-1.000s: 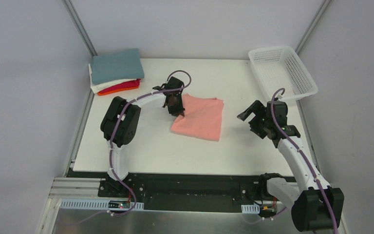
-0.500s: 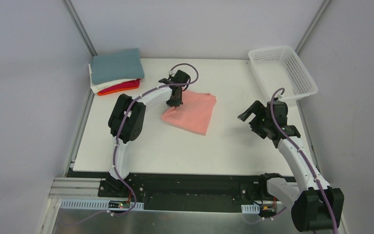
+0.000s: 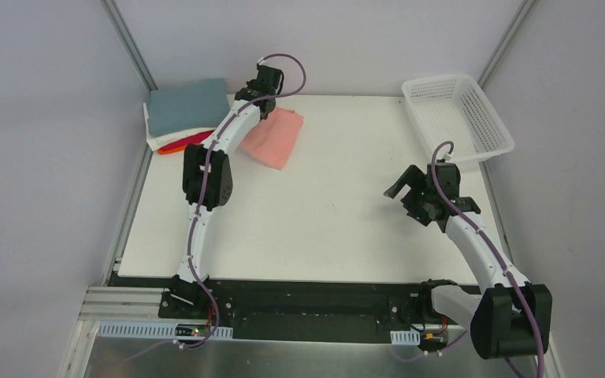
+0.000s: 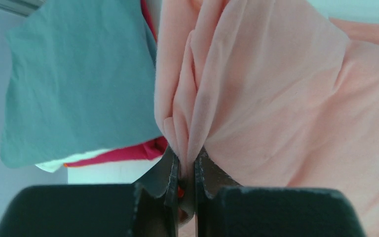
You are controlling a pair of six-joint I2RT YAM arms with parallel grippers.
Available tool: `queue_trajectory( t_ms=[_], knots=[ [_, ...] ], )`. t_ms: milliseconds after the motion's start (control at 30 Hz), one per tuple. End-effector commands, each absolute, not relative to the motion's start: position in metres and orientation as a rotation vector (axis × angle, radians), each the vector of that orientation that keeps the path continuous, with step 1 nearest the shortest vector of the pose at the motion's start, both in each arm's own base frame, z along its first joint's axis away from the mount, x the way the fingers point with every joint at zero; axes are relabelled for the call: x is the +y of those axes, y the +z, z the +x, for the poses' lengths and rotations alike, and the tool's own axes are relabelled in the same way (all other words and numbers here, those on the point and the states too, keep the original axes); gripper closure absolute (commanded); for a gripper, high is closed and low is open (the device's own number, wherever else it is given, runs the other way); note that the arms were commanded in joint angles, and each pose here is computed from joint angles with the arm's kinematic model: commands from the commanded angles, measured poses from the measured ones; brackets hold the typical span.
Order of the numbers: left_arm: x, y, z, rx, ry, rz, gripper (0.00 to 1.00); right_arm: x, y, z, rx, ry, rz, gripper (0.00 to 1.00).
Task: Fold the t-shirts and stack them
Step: Put the neatly folded tshirt into the corner of the board with the left arm
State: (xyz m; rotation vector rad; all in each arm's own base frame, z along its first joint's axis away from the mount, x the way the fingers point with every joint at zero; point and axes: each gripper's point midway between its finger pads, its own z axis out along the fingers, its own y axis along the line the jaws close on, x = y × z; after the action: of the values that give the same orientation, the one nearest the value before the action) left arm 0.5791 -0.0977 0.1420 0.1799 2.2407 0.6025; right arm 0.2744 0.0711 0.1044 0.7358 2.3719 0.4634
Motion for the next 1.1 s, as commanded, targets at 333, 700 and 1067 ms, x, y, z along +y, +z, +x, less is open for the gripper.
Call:
queue_trajectory(
  t_ms=[333, 700, 1067],
  knots=[
    [-0.03, 0.267, 0.642, 1.864, 0.79, 0.052, 1.0, 0.066, 0.11, 0.287, 2.326, 0.44, 0.689, 0.01],
    [-0.014, 0.341, 0.629, 1.729, 0.799, -0.006, 1.0, 0.06, 0.109, 0.29, 2.314, 0.397, 0.697, 0.01],
    [-0.006, 0.385, 0.605, 1.674, 0.787, -0.064, 1.0, 0.06, 0.108, 0.289, 2.317, 0.395, 0.7, 0.0]
  ],
)
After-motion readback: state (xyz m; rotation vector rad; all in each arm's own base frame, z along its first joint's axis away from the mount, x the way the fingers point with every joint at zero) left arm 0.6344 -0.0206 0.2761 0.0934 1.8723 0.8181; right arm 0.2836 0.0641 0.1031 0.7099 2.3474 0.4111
